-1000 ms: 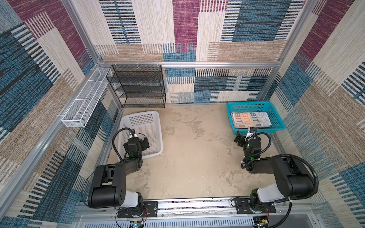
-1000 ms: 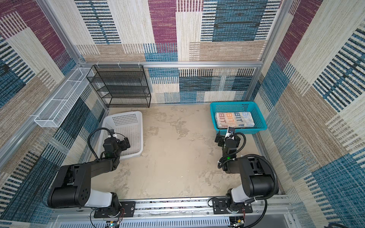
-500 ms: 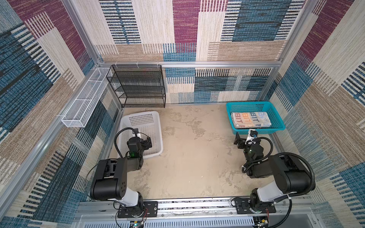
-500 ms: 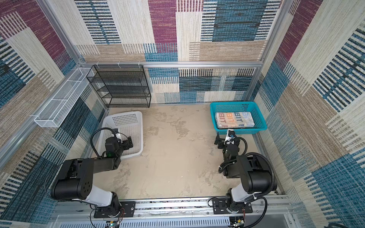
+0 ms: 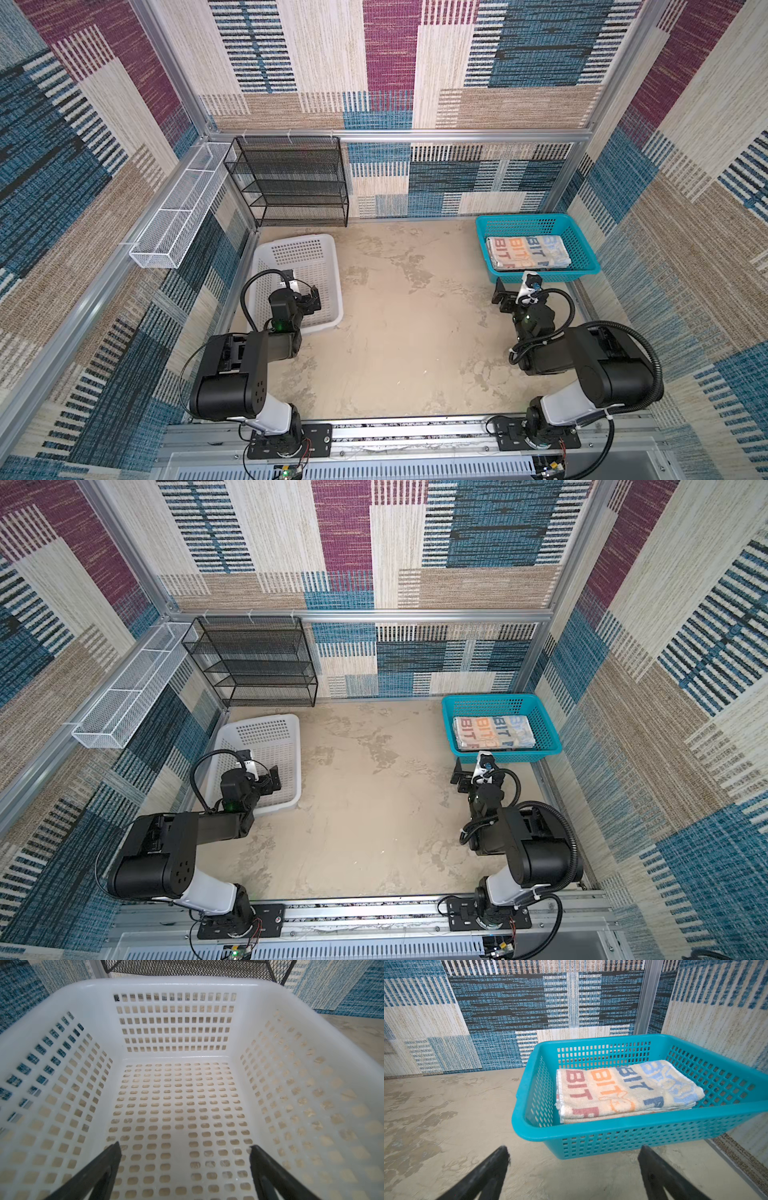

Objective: Fold and stack the towels

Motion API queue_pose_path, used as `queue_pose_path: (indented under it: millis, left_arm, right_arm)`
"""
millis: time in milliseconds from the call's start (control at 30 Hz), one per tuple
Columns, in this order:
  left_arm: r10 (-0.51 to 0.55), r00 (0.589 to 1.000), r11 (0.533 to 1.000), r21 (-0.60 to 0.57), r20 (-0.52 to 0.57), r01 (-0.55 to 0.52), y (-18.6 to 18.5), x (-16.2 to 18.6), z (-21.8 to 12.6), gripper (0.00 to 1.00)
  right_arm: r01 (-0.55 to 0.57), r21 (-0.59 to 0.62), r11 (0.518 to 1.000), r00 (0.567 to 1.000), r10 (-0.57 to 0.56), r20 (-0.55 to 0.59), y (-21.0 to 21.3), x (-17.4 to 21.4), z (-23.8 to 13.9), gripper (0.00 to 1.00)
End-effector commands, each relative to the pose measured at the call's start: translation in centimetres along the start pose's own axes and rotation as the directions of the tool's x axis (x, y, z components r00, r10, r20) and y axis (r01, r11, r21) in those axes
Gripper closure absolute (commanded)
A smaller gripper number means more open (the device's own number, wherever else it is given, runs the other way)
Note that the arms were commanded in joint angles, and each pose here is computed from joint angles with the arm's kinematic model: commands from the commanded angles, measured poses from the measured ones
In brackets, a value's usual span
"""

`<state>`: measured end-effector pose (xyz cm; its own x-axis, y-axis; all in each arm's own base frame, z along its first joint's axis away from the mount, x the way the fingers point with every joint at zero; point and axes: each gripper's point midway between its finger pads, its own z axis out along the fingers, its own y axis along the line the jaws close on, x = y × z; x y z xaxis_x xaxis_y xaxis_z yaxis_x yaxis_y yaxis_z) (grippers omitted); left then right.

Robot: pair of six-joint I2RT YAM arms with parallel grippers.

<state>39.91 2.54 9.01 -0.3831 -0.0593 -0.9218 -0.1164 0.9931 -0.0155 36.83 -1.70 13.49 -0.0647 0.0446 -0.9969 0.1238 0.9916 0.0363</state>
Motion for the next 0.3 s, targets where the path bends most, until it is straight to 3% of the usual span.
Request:
queue_pose_path:
  millis: [0,267]
  left_arm:
    - [0.047,0.999,0.998,0.040,0.010,-0.047,-0.94,-0.45,0.17,0.01]
    - [0.048,0.999,0.998,0.039,0.010,-0.048,-0.94,-0.45,0.20,0.01]
  right_arm:
    - [-0.005,-0.001,1.000,0.999,0.005,0.040,0.02,-1.05,0.07,0.01]
    - [-0.006,-0.001,1.000,0.999,0.006,0.043,0.02,-1.13,0.05,0.01]
